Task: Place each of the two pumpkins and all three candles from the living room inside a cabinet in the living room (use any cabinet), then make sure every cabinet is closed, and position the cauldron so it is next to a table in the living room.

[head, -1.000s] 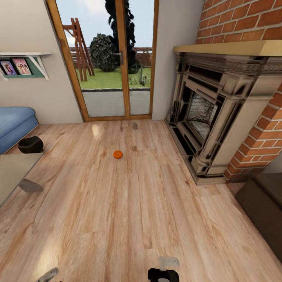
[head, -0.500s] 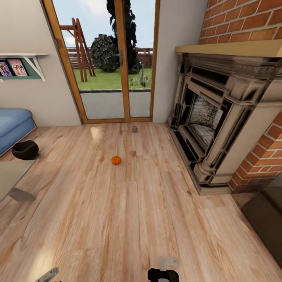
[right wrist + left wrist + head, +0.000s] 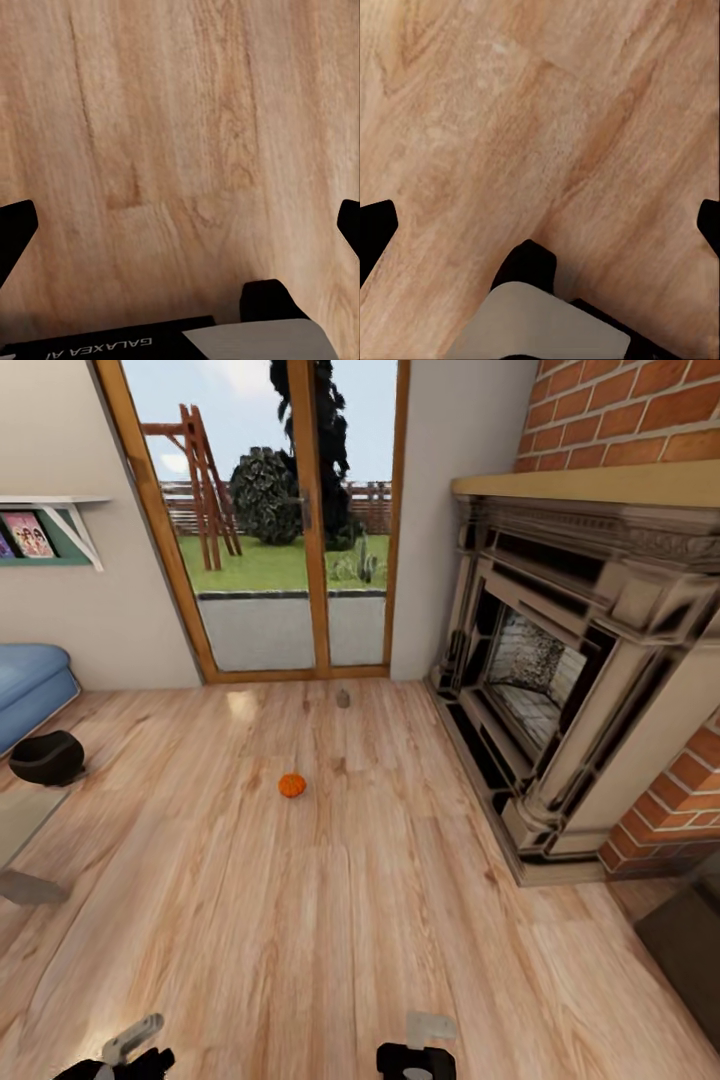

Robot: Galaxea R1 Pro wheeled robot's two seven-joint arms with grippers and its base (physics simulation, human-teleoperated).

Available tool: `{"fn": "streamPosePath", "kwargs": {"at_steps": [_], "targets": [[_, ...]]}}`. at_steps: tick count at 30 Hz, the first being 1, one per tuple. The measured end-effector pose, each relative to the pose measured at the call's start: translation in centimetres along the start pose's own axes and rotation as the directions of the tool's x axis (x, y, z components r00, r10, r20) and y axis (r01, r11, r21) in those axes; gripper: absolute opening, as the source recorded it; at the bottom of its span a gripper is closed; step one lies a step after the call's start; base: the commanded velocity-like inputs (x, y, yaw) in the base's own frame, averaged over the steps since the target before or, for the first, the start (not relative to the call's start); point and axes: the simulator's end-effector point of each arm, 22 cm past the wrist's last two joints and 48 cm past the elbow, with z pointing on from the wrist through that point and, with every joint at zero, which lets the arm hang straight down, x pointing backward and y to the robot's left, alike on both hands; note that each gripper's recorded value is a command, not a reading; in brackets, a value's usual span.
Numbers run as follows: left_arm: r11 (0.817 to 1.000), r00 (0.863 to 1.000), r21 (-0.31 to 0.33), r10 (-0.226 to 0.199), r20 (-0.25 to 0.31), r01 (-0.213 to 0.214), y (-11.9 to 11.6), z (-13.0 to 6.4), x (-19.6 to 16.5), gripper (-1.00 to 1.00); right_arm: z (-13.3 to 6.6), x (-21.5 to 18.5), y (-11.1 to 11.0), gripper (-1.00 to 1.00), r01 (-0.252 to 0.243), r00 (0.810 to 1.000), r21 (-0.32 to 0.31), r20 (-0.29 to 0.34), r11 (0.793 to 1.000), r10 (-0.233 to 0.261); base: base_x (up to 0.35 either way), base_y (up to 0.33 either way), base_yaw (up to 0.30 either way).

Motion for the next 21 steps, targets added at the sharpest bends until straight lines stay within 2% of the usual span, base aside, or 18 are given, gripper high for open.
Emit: {"fn": "streamPosePath", "kwargs": {"at_steps": [3, 5, 8, 9, 12, 15, 18, 21], "targets": [[0.999, 1.0, 0.044, 0.025, -0.003, -0.025, -2.2, -1.4, -2.0, 1.0, -0.1, -0.7, 0.3, 1.0, 0.005, 1.0, -0.008, -0.009, 1.0, -0.005, 0.326, 0.0, 0.0], [0.997, 0.999, 0.064, 0.038, -0.004, -0.037, -3.1, -2.2, -3.0, 1.0, -0.4, -2.5, 1.1, 1.0, 0.016, 1.0, -0.026, -0.006, 1.0, -0.016, 0.327, 0.0, 0.0], [0.992, 0.998, 0.103, 0.071, 0.0, -0.07, -5.0, -4.2, -5.3, 1.0, -1.7, -8.9, 2.8, 1.0, 0.029, 0.999, -0.066, 0.02, 0.997, -0.028, 0.326, 0.0, 0.0], [0.991, 0.997, 0.108, 0.077, -0.001, -0.077, -5.3, -4.5, -5.6, 1.0, -1.9, -9.9, 2.9, 1.0, 0.026, 0.999, -0.068, 0.02, 0.997, -0.025, 0.322, 0.0, 0.0], [0.985, 0.995, 0.137, 0.1, 0.012, -0.1, -6.8, -6.1, -7.3, 1.0, -2.8, -13.2, 2.1, 1.0, 0.002, 1.0, -0.047, 0.015, 0.999, -0.002, 0.312, 0.0, 0.0], [0.982, 0.993, 0.152, 0.111, 0.031, -0.114, -7.6, -7.0, -8.4, 1.0, -4.2, -17.4, 1.5, 1.0, -0.015, 0.998, -0.024, 0.056, 1.0, 0.016, 0.305, 0.0, 0.0], [0.98, 0.993, 0.157, 0.115, 0.038, -0.119, -7.8, -7.5, -8.9, 1.0, -6.0, -20.3, 1.2, 1.0, 0.001, 0.997, -0.008, 0.079, 1.0, 0.0, 0.301, 0.0, 0.0], [0.98, 0.993, 0.159, 0.118, 0.028, -0.121, -7.8, -7.7, -8.9, 1.0, -6.6, -21.1, 1.1, 1.0, 0.009, 0.996, -0.003, 0.086, 1.0, -0.009, 0.298, 0.0, 0.0]]}}
